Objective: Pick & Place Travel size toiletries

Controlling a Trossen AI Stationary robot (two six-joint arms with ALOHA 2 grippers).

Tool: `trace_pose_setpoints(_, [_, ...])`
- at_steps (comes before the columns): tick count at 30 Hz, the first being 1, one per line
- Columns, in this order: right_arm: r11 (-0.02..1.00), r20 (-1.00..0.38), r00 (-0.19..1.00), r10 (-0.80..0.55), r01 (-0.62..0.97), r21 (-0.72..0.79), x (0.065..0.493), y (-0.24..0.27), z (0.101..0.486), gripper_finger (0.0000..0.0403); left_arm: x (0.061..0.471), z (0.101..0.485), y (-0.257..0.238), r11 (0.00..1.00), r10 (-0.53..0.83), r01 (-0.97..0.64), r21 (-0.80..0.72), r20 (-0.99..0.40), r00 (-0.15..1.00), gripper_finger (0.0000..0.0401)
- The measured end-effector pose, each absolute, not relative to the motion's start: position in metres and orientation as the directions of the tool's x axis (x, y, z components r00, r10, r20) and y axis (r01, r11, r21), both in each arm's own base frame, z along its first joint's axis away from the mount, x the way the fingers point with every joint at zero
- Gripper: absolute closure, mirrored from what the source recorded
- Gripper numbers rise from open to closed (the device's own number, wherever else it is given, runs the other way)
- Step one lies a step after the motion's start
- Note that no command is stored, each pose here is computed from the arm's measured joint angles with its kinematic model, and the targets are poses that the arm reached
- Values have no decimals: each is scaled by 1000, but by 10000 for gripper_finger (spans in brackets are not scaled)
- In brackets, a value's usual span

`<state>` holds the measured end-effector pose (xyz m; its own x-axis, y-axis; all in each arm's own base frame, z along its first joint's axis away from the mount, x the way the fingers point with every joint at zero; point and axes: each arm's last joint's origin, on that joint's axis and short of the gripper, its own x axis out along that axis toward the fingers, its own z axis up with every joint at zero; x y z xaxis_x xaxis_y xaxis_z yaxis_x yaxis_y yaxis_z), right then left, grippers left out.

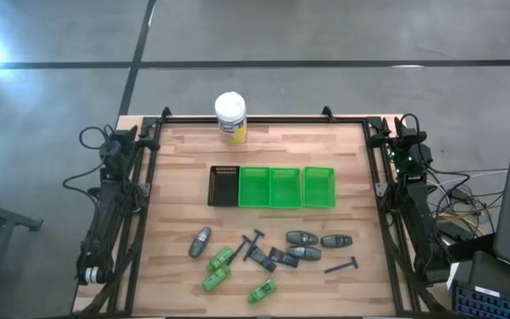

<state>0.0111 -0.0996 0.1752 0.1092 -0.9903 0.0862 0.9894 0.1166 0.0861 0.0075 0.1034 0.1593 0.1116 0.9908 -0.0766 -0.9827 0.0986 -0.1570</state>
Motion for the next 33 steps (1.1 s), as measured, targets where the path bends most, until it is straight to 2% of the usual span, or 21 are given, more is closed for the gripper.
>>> trace_pose_setpoints(6, [118, 90, 109, -990, 989, 94, 11, -100, 176, 221, 8, 159, 103, 99, 991, -983, -157, -76, 112, 197])
trace_pose_setpoints(7, [122, 92, 111, -990, 984, 131, 11, -99, 176, 224, 8, 159, 103, 99, 991, -983, -157, -76, 112, 197])
trace_pose_setpoints(10, [191, 91, 168, -982, 876, 443, 13, -99, 176, 234, 8, 159, 103, 99, 991, -983, -157, -76, 112, 197])
trace_pose_setpoints(13, [258, 57, 310, -949, 658, 707, 18, -99, 173, 244, 8, 159, 103, 99, 991, -983, -157, -77, 112, 197])
trace_pose_setpoints(16, [317, 25, 572, -820, 418, 851, 27, -95, 170, 254, 8, 159, 103, 99, 991, -983, -157, -77, 112, 197])
trace_pose_setpoints(19, [429, 69, 778, -624, 268, 863, 37, -89, 175, 263, 8, 159, 103, 98, 991, -983, -157, -77, 111, 197])
trace_pose_setpoints(21, [463, 135, 845, -518, 144, 875, 42, -84, 184, 270, 8, 159, 103, 98, 991, -983, -157, -77, 111, 197])
trace_pose_setpoints(27, [613, 429, 812, -396, -114, 782, 49, -68, 215, 287, 8, 159, 103, 97, 991, -983, -157, -77, 110, 197])
trace_pose_setpoints(30, [601, 443, 832, -335, -174, 780, 55, -62, 221, 292, 7, 159, 103, 96, 991, -983, -157, -77, 109, 197])
trace_pose_setpoints(33, [563, 390, 885, -254, -192, 804, 63, -56, 228, 293, 7, 159, 103, 96, 991, -983, -157, -77, 109, 197])
